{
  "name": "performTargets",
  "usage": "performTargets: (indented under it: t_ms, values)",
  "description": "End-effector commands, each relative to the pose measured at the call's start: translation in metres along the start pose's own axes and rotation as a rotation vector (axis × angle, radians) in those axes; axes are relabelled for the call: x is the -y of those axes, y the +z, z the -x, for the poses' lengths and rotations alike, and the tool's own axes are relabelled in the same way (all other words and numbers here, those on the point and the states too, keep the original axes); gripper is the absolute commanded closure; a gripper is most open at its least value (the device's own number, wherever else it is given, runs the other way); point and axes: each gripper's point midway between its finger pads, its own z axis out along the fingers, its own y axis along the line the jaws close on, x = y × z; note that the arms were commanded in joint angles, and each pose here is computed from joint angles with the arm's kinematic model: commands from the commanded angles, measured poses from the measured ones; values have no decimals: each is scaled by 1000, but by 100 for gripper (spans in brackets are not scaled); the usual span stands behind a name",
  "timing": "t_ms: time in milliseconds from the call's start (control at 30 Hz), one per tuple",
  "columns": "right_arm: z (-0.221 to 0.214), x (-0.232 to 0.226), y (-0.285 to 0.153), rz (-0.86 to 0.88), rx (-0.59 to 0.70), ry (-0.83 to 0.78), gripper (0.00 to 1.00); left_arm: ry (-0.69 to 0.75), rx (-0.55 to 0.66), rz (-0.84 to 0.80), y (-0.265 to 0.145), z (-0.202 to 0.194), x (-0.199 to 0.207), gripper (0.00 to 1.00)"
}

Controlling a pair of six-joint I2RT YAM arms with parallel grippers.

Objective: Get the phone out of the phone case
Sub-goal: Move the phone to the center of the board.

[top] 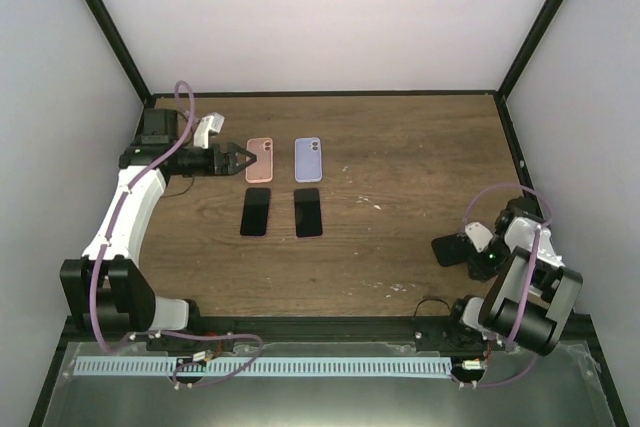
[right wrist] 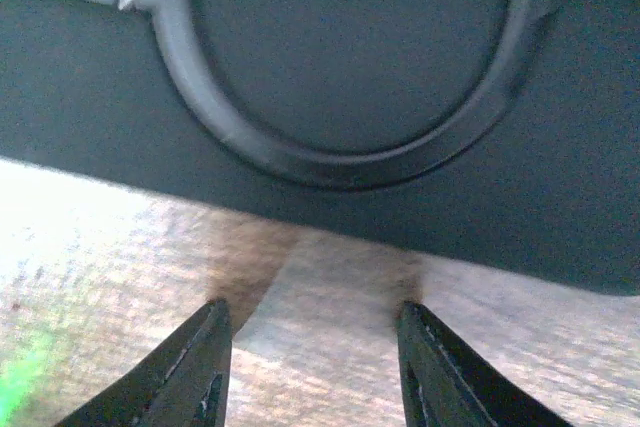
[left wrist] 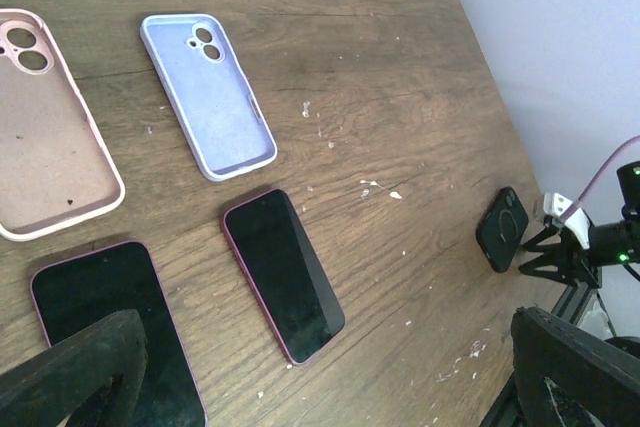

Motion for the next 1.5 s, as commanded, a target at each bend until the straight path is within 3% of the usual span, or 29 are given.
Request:
performTargets:
  t_ms: [0, 333, 633, 900, 1000, 1233, 1467]
  values:
    - [47, 52, 2, -147, 174, 56, 58, 10, 13, -20, -1, 10, 1, 0]
    - [118, 38, 0, -39, 278, 20, 58, -15, -4, -43, 6, 9, -2, 0]
    - [204, 34, -9, -62, 366, -85, 58, -25, -11, -47, 8, 7, -4, 0]
    - [247, 77, -15, -207, 353, -116, 62, -21, -5, -34, 6, 7, -6, 0]
    - [262, 80, -17, -182, 380, -111, 62, -23, -3, -40, 7, 9, -5, 0]
    - [297, 26, -9, 35, 401, -164, 62, -34, -12, -45, 10, 10, -8, 0]
    - [327, -19, -24, 106, 444, -233, 56, -31, -4, -23, 8, 9, -11, 0]
